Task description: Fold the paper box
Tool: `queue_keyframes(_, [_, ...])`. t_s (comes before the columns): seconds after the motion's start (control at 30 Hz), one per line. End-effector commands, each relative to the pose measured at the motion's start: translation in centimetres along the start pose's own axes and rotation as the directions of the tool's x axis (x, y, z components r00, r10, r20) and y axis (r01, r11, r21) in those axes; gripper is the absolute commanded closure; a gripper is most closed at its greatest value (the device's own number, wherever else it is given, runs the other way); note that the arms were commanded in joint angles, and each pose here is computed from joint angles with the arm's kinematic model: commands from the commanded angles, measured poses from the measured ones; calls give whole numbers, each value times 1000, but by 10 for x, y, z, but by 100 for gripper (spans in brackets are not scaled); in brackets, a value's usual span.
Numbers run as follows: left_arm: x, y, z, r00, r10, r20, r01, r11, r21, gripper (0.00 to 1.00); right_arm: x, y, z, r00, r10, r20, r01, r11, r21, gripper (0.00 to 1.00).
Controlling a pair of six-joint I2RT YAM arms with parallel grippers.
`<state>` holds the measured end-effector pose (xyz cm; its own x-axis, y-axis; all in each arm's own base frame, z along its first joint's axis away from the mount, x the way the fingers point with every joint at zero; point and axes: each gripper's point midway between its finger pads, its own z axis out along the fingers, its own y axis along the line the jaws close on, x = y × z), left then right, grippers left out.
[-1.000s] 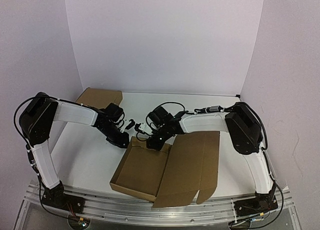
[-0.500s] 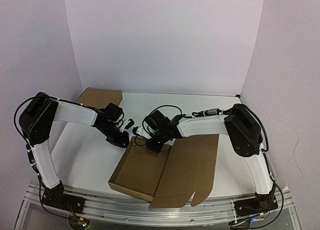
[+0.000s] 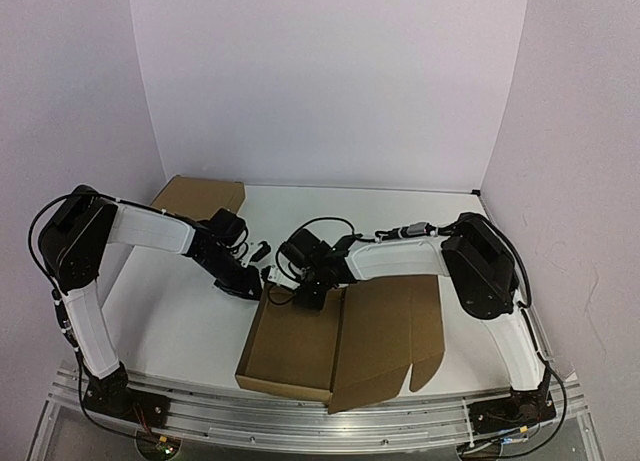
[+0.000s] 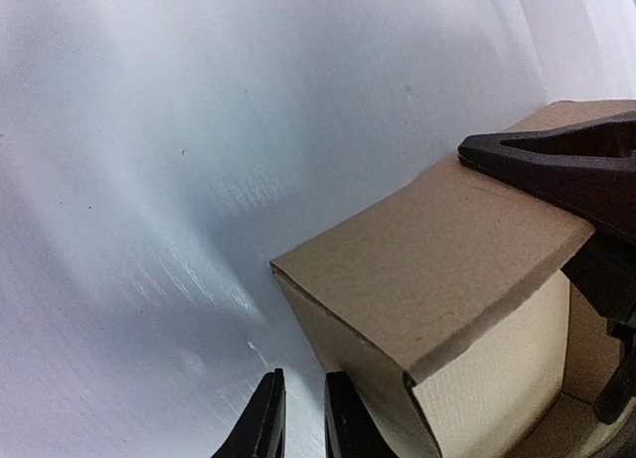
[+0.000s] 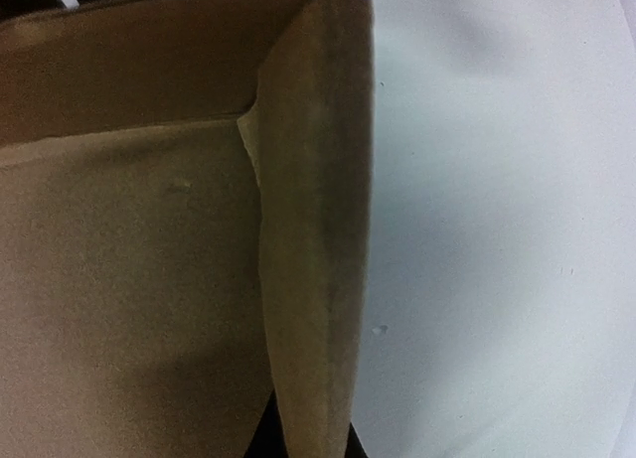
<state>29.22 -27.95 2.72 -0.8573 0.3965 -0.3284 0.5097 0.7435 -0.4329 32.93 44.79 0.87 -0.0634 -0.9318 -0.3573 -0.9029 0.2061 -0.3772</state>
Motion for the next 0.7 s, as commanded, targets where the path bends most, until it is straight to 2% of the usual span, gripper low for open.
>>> queue_keyframes(0.0, [-17,-68,-9,994,86,66,-100,959,265,82,40,43,41,994,-18,-107,8,996,-92,100])
queue_keyframes(0.17, [-11,-71,-19,992,116,52,-126,948,293,80,38,42,30,995,-46,-90,37,994,-101,100])
queue_keyframes(0.3, [-18,-57,-49,977,173,124,-203,929,310,68,37,55,11,992,-121,-28,114,976,-187,100])
queue_keyframes(0.37, [-25,-47,-69,946,251,203,-304,907,293,62,40,63,3,987,-161,-4,156,962,-224,100])
queue_keyframes(0.5, [-16,-55,-89,823,477,308,-554,793,252,50,35,68,-5,976,-213,32,215,948,-236,100])
queue_keyframes(0.6, [-2,-74,-94,774,510,374,-623,718,311,40,23,71,-7,978,-195,68,206,944,-256,100])
queue_keyframes(0.67, [3,-82,-88,749,535,391,-654,691,307,37,19,72,-6,980,-183,79,197,944,-265,100])
